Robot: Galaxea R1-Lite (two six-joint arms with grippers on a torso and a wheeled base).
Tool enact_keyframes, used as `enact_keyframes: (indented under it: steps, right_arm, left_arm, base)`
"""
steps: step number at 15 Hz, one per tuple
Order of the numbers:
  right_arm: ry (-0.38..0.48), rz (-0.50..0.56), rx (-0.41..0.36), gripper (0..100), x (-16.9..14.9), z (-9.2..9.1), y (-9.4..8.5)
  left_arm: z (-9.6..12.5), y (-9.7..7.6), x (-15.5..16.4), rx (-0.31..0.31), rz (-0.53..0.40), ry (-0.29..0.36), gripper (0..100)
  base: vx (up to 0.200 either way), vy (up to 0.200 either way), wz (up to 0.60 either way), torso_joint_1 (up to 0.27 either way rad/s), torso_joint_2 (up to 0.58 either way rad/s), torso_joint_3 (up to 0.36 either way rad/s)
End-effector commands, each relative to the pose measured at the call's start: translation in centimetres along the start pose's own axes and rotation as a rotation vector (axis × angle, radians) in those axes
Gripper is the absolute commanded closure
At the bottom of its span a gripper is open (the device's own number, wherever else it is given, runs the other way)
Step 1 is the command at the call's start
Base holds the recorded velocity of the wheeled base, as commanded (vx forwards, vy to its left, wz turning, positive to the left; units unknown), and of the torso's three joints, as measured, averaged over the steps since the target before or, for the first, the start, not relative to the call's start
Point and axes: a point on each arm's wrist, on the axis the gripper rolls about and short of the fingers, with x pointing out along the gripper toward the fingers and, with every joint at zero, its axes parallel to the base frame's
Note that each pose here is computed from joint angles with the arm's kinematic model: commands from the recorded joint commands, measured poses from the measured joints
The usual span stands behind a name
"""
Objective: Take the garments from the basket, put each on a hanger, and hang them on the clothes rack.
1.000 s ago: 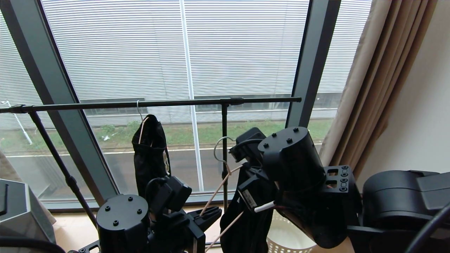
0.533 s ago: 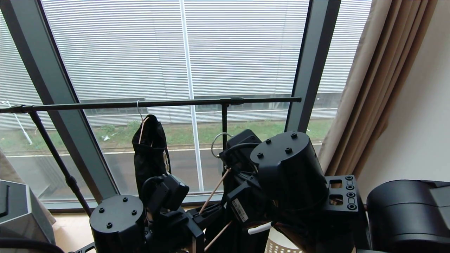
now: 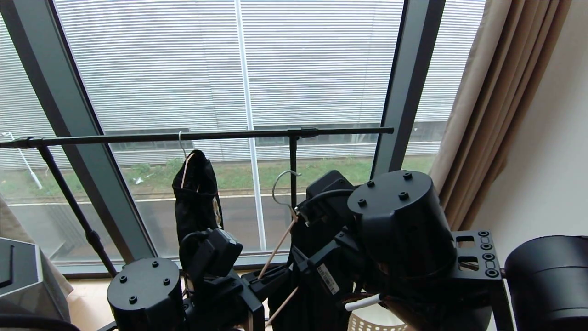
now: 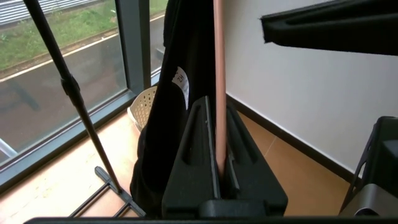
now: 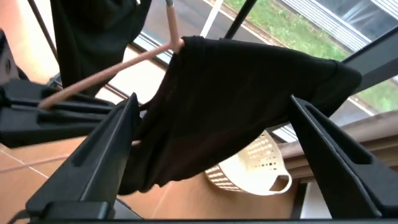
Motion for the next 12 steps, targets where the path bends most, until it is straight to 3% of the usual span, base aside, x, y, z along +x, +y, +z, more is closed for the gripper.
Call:
enact_keyframes:
  steps: [1,4,5,6,7,8,10,12]
  right_arm:
    - [-0.005,0.029,-0.032,0,-1.1,-0.4,-1.3]
    - [0.021,0.061,-0.121,0,-1.4,-1.6,-4.3]
    - [0.022,0.087,-0.196,0,-1.8,-2.3,-7.4]
    - [0.022,0.087,-0.196,0,-1.8,-2.3,-7.4]
    - [0.034,0.214,-0.344,0,-2.0,-3.0,-11.4]
    - [0.021,0.255,-0.45,0,-1.7,-2.3,-13.5]
    - [0.094,0.368,-0.612,0,-0.7,-0.6,-15.9]
    - [0.145,0.532,-0.73,0,0.0,1.9,-18.3]
  left_arm:
    - [-0.1,0.0,-0.1,-0.001,0.001,0.007,100]
    - [-0.4,0.0,-0.4,-0.002,0.001,0.02,100]
    - [-0.5,0.2,-0.6,0.001,0.008,0.027,100]
    - [-0.5,0.2,-0.6,0.001,0.008,0.027,100]
    - [-0.5,0.5,-0.6,0.005,0.015,0.027,100]
    - [-0.5,0.5,-0.7,0.007,0.014,0.032,100]
    - [-0.7,0.5,-0.9,0.039,0.014,0.044,100]
    - [-1.1,0.4,-1.3,0.072,0.012,0.063,100]
  base:
    - [0.0,0.0,0.0,0.0,0.0,0.0]
    - [0.0,0.0,0.0,0.0,0.0,0.0]
    - [0.0,0.0,0.0,0.0,0.0,0.0]
    - [0.0,0.0,0.0,0.0,0.0,0.0]
    - [0.0,0.0,0.0,0.0,0.0,0.0]
    - [0.0,0.0,0.0,0.0,0.0,0.0]
    - [0.0,0.0,0.0,0.0,0.0,0.0]
    - [0.0,0.0,0.0,0.0,0.0,0.0]
